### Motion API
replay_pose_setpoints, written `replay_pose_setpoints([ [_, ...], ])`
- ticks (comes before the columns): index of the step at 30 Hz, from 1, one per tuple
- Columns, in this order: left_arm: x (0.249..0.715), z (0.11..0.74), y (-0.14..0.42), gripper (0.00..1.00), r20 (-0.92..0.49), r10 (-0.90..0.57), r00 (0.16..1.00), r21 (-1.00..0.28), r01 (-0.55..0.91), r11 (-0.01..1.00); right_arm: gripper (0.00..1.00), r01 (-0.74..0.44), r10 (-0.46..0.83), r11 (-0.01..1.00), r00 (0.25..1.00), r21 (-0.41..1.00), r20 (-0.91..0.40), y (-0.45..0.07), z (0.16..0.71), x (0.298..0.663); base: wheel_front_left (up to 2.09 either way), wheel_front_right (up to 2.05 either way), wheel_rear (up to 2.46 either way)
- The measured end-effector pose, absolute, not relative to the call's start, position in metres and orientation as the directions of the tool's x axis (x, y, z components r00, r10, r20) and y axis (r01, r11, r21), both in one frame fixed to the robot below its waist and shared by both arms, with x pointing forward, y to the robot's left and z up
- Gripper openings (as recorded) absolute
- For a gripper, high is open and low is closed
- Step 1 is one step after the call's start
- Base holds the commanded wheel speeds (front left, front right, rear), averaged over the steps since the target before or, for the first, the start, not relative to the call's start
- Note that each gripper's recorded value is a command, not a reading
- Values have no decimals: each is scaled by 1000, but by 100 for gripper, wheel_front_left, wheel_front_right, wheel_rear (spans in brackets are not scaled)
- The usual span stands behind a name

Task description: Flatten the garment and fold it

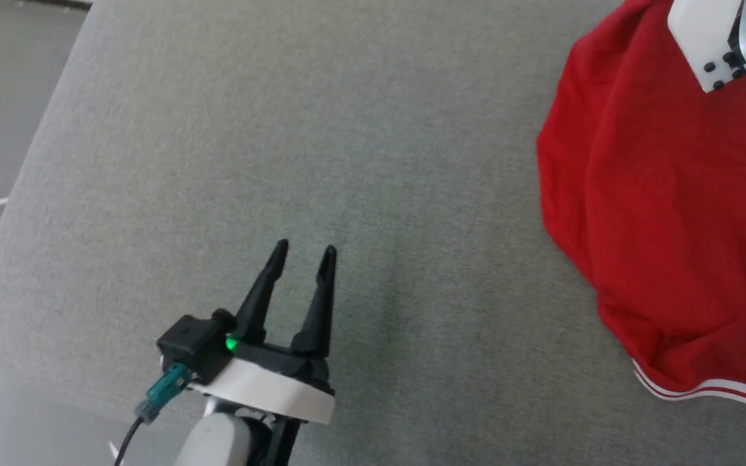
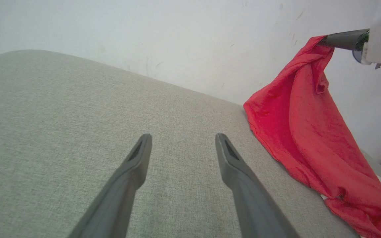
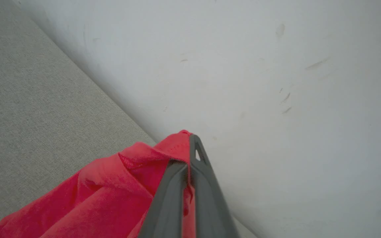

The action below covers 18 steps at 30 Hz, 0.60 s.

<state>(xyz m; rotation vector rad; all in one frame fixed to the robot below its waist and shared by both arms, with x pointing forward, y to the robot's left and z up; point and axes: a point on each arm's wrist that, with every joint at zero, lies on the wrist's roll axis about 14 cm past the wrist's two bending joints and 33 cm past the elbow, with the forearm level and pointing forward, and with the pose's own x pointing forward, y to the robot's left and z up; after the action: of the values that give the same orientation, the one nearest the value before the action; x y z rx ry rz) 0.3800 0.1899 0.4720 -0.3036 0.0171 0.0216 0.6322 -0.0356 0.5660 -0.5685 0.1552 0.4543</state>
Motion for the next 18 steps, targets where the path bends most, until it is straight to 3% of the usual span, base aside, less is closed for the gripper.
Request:
replay_pose_setpoints([
  [5, 387, 465, 190, 100, -43, 15, 999, -296, -27, 955, 0, -502, 361, 730, 859, -463, -362, -28, 506, 648, 0, 0, 0],
  [6, 388, 464, 191, 100, -45, 18, 999, -295, -30, 955, 40, -509, 360, 733, 853, -452, -378, -26, 494, 650, 0, 0, 0],
  [7, 390, 463, 192, 100, -48, 20, 999, -293, -33, 956, 100, -515, 360, 735, 847, -441, -390, -25, 484, 651, 0, 0, 0],
  [12, 395, 455, 197, 100, -70, 29, 997, -282, -48, 958, 100, -541, 371, 747, 822, -387, -433, -16, 447, 653, 0, 0, 0],
  [18, 394, 457, 202, 100, -62, 43, 997, -271, -58, 961, 100, -504, 400, 806, 850, -312, -342, -15, 468, 653, 0, 0, 0],
])
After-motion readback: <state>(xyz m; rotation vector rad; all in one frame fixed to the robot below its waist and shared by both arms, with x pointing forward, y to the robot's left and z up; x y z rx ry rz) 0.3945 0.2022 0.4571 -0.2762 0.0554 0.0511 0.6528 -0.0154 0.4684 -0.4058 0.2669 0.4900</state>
